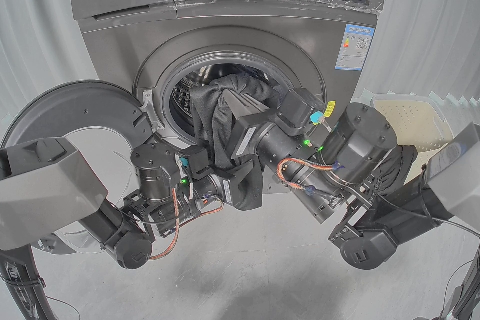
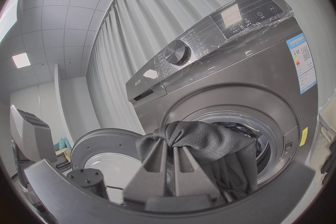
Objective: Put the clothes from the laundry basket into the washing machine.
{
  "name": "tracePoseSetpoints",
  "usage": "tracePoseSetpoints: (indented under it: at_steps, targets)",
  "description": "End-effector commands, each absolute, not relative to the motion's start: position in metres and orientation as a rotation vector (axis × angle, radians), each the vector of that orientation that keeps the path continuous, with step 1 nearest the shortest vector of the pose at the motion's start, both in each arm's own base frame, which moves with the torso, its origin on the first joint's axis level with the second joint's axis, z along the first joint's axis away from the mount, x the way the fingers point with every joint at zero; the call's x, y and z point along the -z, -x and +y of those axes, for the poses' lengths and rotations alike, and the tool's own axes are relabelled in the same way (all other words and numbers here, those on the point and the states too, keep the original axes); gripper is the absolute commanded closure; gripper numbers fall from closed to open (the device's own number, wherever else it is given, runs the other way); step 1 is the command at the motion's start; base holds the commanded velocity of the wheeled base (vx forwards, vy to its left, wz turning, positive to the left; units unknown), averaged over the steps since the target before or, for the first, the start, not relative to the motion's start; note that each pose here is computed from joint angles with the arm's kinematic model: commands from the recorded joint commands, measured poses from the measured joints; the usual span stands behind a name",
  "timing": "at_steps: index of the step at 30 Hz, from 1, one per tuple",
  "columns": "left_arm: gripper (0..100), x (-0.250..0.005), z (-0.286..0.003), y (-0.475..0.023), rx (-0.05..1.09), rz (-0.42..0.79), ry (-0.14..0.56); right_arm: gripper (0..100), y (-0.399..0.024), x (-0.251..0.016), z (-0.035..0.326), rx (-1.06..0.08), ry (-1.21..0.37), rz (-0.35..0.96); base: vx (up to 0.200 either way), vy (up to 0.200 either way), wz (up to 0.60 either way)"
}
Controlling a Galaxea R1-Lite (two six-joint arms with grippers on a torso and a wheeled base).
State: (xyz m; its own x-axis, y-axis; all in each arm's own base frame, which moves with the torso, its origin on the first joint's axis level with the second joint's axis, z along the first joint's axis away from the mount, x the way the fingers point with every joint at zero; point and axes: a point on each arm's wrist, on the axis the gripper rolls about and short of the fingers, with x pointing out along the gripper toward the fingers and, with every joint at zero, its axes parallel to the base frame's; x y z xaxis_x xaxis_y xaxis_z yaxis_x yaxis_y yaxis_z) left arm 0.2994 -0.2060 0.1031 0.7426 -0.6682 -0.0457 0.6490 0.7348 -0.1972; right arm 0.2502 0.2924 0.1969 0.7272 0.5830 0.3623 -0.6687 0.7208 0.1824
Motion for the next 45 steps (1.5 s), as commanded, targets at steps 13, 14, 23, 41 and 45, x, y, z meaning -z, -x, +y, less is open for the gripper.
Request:
tracePoseSetpoints:
  at_steps: [13,14,23,41,45]
  targets:
    - [100,-0.104,-0.197,-0.249,0.802,0.037,0.184,0,-0.258,-0.184,0.291,-0.687,-0.309,-0.25,0.0,0.0,0.0]
    - [100,-0.104,-0.197,-0.249,0.802,0.037,0.184,0,-0.258,-0.184,0.291,-0.687,-0.309,-0.25,0.0,0.0,0.0]
    - [100,-0.134,-0.186,-0.241,0.804,-0.048,0.219,0,-0.267,-0.185,0.28,-0.653,-0.321,-0.249,0.0,0.0,0.0]
    - [100,-0.168,-0.163,-0.247,0.748,-0.157,0.31,0,-0.276,-0.134,0.189,-0.487,-0.192,-0.033,0.0,0.0,0.0]
    - [100,-0.173,-0.163,-0.249,0.747,-0.177,0.314,0,-0.266,-0.12,0.19,-0.511,-0.171,0.027,0.0,0.0,0.0]
